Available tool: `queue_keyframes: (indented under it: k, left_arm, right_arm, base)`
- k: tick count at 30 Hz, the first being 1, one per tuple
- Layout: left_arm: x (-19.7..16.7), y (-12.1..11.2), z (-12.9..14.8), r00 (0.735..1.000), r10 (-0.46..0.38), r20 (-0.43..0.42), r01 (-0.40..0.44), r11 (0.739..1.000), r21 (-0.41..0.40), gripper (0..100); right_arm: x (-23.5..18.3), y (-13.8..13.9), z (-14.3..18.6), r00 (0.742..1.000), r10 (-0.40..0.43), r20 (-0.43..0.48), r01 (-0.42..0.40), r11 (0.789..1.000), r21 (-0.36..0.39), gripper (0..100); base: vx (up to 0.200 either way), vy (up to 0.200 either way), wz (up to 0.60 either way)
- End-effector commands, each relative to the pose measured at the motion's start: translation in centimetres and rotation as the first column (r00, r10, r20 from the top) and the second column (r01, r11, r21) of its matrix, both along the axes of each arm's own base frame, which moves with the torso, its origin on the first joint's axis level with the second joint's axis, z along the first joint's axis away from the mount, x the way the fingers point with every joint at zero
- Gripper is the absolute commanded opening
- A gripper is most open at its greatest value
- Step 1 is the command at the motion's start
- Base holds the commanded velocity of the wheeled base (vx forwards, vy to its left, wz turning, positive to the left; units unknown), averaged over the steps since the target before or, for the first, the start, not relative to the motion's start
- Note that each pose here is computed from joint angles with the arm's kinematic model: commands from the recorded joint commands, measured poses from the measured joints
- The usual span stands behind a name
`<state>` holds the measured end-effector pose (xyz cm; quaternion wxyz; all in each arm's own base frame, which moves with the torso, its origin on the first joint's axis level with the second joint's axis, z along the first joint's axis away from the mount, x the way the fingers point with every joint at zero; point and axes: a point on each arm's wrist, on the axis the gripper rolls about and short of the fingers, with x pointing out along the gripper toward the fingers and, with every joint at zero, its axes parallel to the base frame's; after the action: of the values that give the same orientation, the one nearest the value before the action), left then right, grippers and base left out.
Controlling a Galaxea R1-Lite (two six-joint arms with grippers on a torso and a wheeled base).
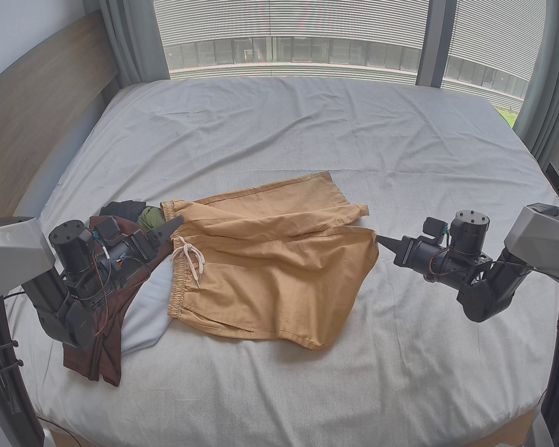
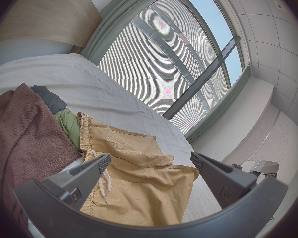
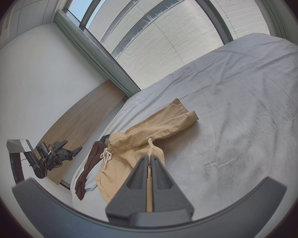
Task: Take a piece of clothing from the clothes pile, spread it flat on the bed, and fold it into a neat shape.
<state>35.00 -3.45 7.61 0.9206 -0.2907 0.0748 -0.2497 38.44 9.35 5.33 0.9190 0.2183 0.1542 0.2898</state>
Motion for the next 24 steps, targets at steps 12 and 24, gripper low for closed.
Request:
queue_keyframes:
  k: [12, 24]
  left_arm:
    - [0.1, 0.0, -0.5, 1.0, 0.0, -0.014, 0.0, 1.0, 0.002, 100]
    - [0.2, 0.0, -1.1, 1.0, 0.001, -0.027, -0.001, 1.0, 0.007, 100]
  right_arm:
    - [2.8, 1.1, 3.4, 0.999, 0.007, 0.044, -0.009, 0.999, 0.046, 0]
    - [2.5, 1.2, 3.4, 1.0, 0.008, 0.024, -0.009, 0.999, 0.042, 0]
  base:
    - [0.0, 0.0, 0.0]
    - [0.0, 0.0, 0.0]
